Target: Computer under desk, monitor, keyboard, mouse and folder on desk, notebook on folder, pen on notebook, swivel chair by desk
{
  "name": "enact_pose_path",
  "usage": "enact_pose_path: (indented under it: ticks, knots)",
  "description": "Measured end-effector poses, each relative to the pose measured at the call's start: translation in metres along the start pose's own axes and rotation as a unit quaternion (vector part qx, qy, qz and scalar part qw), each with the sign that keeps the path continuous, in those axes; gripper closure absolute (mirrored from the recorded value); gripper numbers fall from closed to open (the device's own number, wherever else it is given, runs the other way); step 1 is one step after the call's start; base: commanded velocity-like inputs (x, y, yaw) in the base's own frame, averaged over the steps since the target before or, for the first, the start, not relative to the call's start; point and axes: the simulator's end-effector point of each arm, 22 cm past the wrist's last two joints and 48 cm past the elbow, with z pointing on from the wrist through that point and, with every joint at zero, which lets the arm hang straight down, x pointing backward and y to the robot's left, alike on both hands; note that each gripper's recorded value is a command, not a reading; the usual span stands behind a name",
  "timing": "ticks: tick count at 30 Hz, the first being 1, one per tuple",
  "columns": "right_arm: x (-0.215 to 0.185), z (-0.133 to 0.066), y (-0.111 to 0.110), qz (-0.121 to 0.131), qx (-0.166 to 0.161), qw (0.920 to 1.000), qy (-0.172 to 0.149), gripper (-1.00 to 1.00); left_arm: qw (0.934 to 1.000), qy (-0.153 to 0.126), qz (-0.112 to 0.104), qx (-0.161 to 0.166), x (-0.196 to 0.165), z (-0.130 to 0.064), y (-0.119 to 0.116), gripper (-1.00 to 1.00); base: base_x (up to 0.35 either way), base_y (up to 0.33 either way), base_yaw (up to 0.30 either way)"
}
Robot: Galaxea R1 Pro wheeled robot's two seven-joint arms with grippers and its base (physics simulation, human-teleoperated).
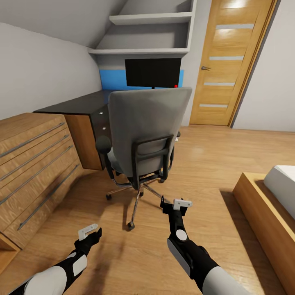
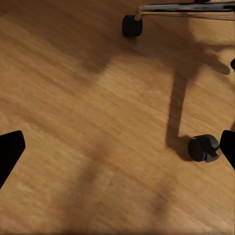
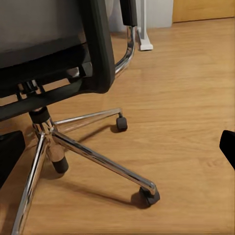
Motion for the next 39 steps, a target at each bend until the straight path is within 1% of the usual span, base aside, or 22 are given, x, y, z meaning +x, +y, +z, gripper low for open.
enact_pose_path:
  ticks: [6, 10, 13, 31, 34, 37, 39]
  knots:
    - [0.0, 0.0, 0.001, 0.001, 0.0, 1.0, -0.001, -1.0, 1.0, 0.0, 0.0, -0.001, 0.0, 0.0, 0.001, -1.0, 0.0, 0.0, 0.0]
    - [0.0, -0.001, 0.002, 0.0, -0.001, 1.0, -0.002, -1.0, 1.0, -0.002, 0.003, -0.007, -0.005, 0.001, 0.013, -1.0, 0.002, 0.0, 0.0]
    - [0.0, -0.001, 0.001, 0.0, -0.001, 1.0, -0.002, -1.0, 0.9999, -0.003, 0.004, -0.009, -0.006, 0.001, 0.017, -1.0, 0.11, 0.0, 0.0]
    - [-0.001, -0.001, 0.002, 0.001, -0.001, 1.0, -0.002, -1.0, 0.9999, -0.003, 0.006, -0.01, -0.007, 0.001, 0.019, -1.0, 0.277, 0.0, 0.0]
    - [0.0, -0.002, 0.006, 0.003, -0.003, 1.0, -0.001, -1.0, 0.9999, -0.003, 0.006, -0.01, -0.007, 0.001, 0.019, -1.0, 0.146, 0.0, 0.06]
    - [0.0, -0.004, 0.018, 0.011, -0.008, 0.9999, 0.002, -1.0, 0.9999, -0.002, 0.006, -0.01, -0.006, 0.001, 0.019, -1.0, 0.057, 0.0, 0.172]
    - [0.001, -0.005, 0.022, 0.014, -0.01, 0.9999, 0.003, -1.0, 0.9999, -0.002, 0.006, -0.011, -0.006, 0.001, 0.02, -1.0, 0.023, 0.0, 0.222]
